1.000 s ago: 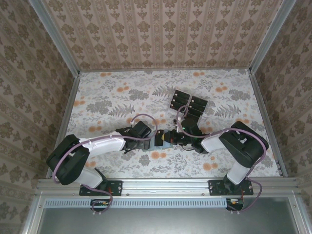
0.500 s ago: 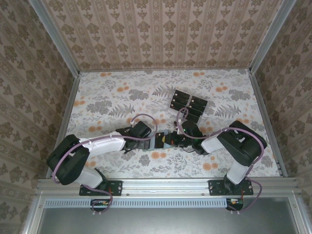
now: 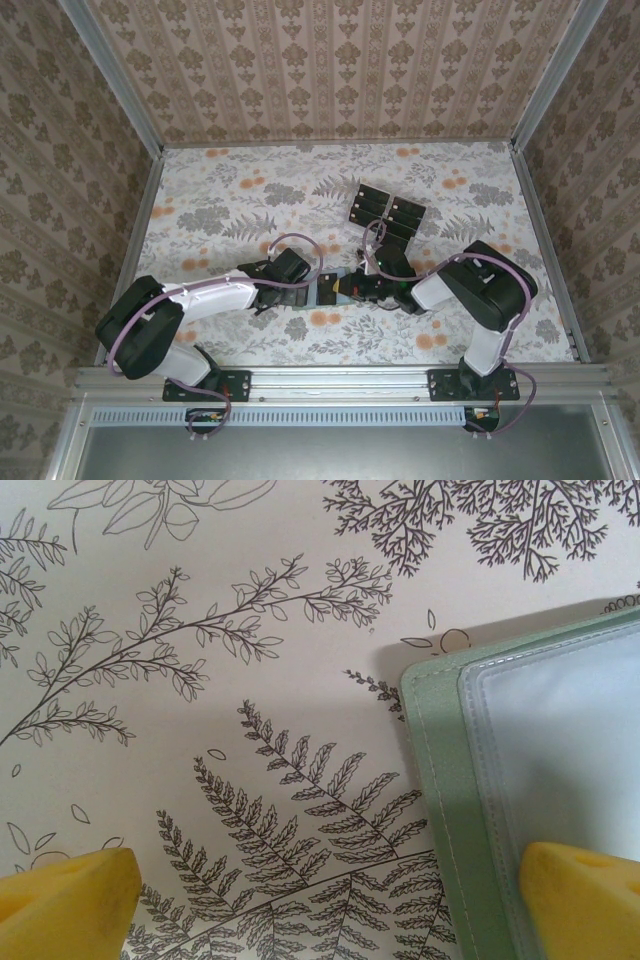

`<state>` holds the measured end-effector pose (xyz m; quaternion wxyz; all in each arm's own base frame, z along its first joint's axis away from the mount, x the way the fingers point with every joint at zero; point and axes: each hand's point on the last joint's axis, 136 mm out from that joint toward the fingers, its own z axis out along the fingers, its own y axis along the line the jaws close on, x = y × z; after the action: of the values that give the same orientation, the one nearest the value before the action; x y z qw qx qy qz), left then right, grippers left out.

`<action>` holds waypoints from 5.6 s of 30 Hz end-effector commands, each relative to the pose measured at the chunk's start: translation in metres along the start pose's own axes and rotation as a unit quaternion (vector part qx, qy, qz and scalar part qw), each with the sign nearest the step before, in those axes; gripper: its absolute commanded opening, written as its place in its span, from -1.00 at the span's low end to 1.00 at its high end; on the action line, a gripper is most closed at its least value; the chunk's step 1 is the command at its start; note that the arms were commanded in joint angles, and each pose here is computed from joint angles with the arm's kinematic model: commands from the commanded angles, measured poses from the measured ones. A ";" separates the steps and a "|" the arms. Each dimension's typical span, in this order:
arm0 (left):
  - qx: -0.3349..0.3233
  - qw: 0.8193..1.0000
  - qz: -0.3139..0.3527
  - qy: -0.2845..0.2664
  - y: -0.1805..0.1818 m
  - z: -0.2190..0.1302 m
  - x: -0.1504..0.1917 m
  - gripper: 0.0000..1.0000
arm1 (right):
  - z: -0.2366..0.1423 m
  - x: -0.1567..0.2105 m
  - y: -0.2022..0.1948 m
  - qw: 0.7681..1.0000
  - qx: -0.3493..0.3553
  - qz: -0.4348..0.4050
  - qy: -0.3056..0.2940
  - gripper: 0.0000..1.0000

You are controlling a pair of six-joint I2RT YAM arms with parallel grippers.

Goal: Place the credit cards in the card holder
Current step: Insert the credit card into the card slot.

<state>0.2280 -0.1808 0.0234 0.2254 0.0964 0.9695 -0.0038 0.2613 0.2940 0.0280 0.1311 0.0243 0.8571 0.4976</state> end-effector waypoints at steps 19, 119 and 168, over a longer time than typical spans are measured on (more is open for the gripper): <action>-0.019 1.000 0.010 0.019 0.006 0.007 0.010 1.00 | 0.023 0.004 -0.006 0.997 -0.006 0.018 0.071 -1.00; -0.015 0.999 -0.024 0.032 0.033 0.003 -0.011 1.00 | 0.017 -0.025 0.026 0.953 0.269 -0.138 0.023 -0.76; -0.031 0.998 -0.028 0.055 0.049 0.011 0.005 0.99 | 0.039 0.001 0.017 0.949 0.277 -0.141 0.057 -0.80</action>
<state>0.2411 -0.1357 0.0185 0.1791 0.0643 0.9816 0.0137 0.2682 0.3284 0.0239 0.1415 -0.0791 0.9639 0.2112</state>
